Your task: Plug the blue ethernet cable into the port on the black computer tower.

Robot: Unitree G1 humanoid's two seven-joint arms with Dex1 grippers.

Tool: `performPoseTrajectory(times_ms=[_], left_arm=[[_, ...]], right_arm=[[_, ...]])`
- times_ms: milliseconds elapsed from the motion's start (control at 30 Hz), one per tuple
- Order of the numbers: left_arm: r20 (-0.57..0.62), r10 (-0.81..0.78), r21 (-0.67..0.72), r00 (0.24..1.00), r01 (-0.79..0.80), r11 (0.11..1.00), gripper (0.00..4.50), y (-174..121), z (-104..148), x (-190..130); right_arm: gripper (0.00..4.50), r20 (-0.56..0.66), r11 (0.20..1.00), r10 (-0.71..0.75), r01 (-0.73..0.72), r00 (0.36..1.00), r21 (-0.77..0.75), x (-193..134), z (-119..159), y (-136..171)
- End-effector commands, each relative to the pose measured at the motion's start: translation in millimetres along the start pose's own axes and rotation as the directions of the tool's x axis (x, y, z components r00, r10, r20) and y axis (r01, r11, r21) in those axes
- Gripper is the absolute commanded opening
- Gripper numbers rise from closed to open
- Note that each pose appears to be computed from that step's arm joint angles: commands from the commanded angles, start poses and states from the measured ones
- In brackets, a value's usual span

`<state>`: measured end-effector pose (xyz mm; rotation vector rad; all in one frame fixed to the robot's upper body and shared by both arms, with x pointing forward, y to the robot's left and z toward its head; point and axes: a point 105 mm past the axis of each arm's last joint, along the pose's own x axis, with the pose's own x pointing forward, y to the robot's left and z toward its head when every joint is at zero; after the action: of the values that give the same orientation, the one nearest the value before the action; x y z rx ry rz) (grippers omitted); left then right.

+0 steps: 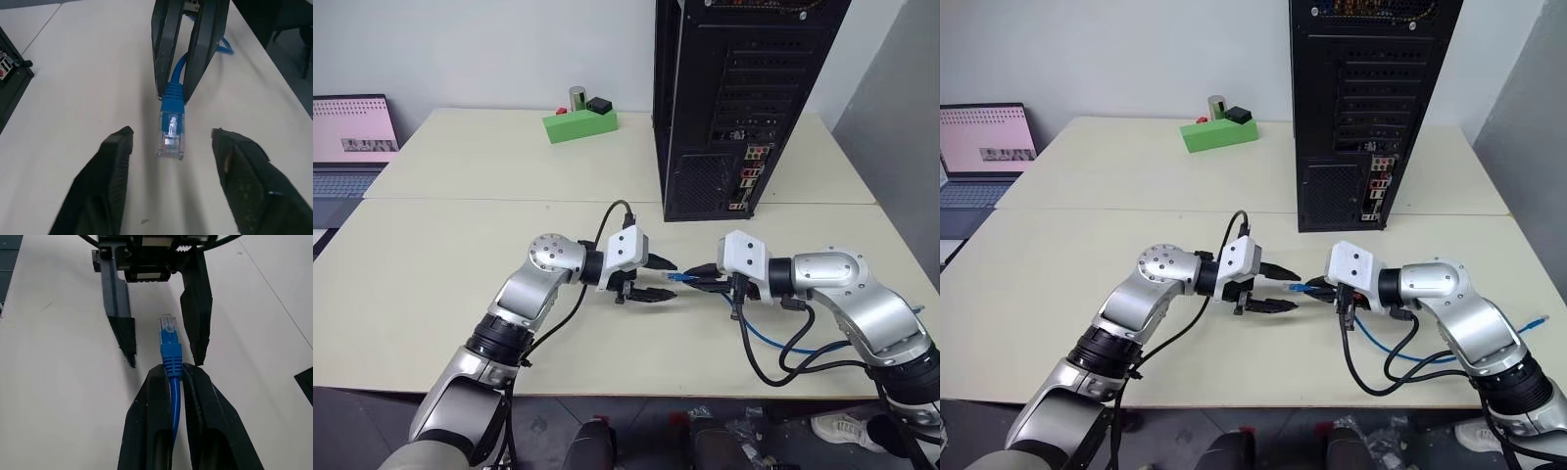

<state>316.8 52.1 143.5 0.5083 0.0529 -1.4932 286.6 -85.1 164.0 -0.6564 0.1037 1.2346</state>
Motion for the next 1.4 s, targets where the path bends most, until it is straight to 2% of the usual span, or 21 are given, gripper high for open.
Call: performPoseTrajectory(times_ms=[33, 233, 267, 700, 933, 1000, 1033, 1167, 1400], left_arm=[[0.020, -0.001, 0.055, 1.000, 0.000, 0.998, 1.66, 4, 11, 0], [0.019, 0.000, 0.065, 1.000, -0.001, 0.998, 0.41, 3, 10, 0], [0.018, 0.000, 0.066, 1.000, -0.001, 0.998, 0.31, 3, 10, 0], [0.022, 0.009, 0.090, 1.000, -0.011, 0.996, 0.29, 0, 7, 1], [0.050, 0.033, 0.040, 0.998, -0.035, 0.999, 0.29, 6, 9, 1], [0.054, 0.026, 0.023, 0.998, -0.028, 0.999, 0.99, 5, 10, 0], [0.055, 0.033, 0.030, 0.998, -0.035, 0.999, 1.09, 6, 11, -1], [0.058, 0.049, 0.055, 0.997, -0.052, 0.997, 1.96, 8, 12, -1], [0.072, 0.030, 0.062, 0.997, -0.034, 0.998, 2.01, 4, 16, -3]], right_arm=[[0.07, 0.017, 0.999, 0.007, -0.006, 1.000, -0.054, 0, 12, 2], [0.07, 0.007, 0.998, 0.018, -0.017, 1.000, -0.063, 0, 11, 3], [0.07, 0.005, 0.998, 0.019, -0.018, 1.000, -0.065, 0, 11, 3], [0.06, -0.013, 0.997, 0.021, -0.022, 1.000, -0.077, 0, 7, 2], [0.06, -0.016, 0.997, 0.014, -0.015, 1.000, -0.074, 0, 6, 1], [0.06, -0.017, 0.997, 0.012, -0.013, 1.000, -0.073, 0, 6, 1], [0.06, -0.017, 0.997, 0.012, -0.013, 1.000, -0.073, -1, 6, 1], [0.06, -0.020, 0.997, 0.010, -0.011, 1.000, -0.072, -1, 6, 1], [0.06, -0.029, 0.998, 0.009, -0.011, 1.000, -0.068, -3, 3, 0]])
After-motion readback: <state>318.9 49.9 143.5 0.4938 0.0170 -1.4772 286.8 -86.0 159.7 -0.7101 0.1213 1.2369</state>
